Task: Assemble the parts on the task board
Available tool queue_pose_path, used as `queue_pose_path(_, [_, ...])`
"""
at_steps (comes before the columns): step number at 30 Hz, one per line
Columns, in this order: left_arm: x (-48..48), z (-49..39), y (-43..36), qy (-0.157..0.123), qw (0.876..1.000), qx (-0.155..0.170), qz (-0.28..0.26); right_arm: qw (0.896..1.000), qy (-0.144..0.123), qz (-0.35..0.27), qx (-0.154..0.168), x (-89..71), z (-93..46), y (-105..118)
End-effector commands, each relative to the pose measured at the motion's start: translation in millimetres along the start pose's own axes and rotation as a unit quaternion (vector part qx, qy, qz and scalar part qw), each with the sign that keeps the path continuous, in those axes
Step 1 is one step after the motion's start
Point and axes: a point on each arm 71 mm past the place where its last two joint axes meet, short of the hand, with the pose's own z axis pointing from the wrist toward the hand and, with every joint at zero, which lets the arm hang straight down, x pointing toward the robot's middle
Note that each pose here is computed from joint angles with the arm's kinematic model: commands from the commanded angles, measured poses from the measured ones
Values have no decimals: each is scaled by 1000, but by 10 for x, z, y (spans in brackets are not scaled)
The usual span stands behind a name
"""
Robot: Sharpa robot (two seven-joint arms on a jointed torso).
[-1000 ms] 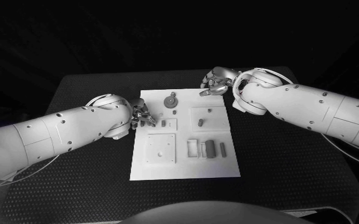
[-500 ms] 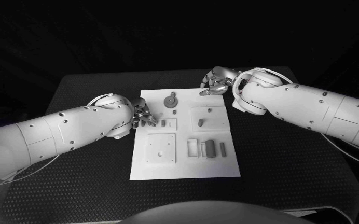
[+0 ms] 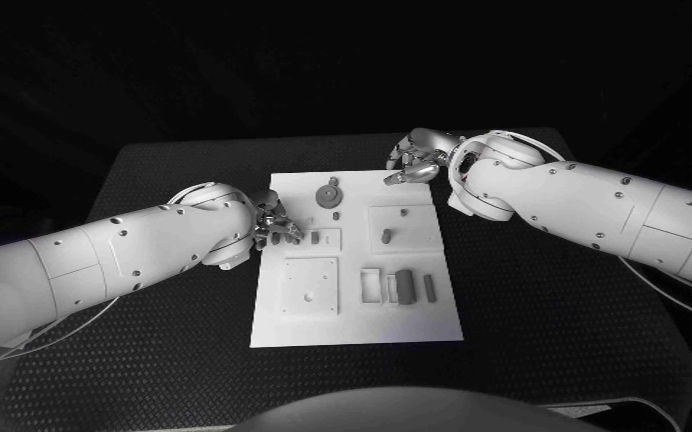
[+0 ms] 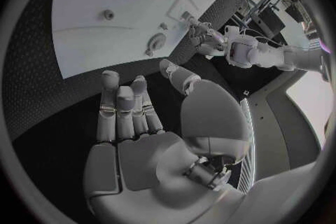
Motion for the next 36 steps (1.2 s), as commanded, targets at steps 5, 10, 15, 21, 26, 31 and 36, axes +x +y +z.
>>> queue_pose_path(5, [2, -5, -22, 0, 1000, 12, -20, 1000, 4, -1, -3, 7, -2, 3])
queue_pose_path(10, [-3, -6, -6, 0, 1000, 11, -23, 1000, 4, -1, -2, 6, -2, 0])
queue_pose_path(15, [-10, -5, 5, -2, 1000, 10, -30, 1000, 4, -1, -2, 5, -1, -2])
queue_pose_path(21, [-16, -10, 34, -2, 1000, 7, -30, 1000, 4, -1, -2, 4, -2, -5])
queue_pose_path(26, [-23, -17, 55, -3, 999, 7, -31, 1000, 4, -1, -2, 4, -3, -6])
queue_pose_path(31, [-49, -36, 107, -10, 999, 8, -52, 1000, 3, -1, -1, 2, -4, -9])
queue_pose_path(36, [-88, -66, 191, -13, 996, 20, -83, 1000, 2, -1, 0, -3, -7, -19])
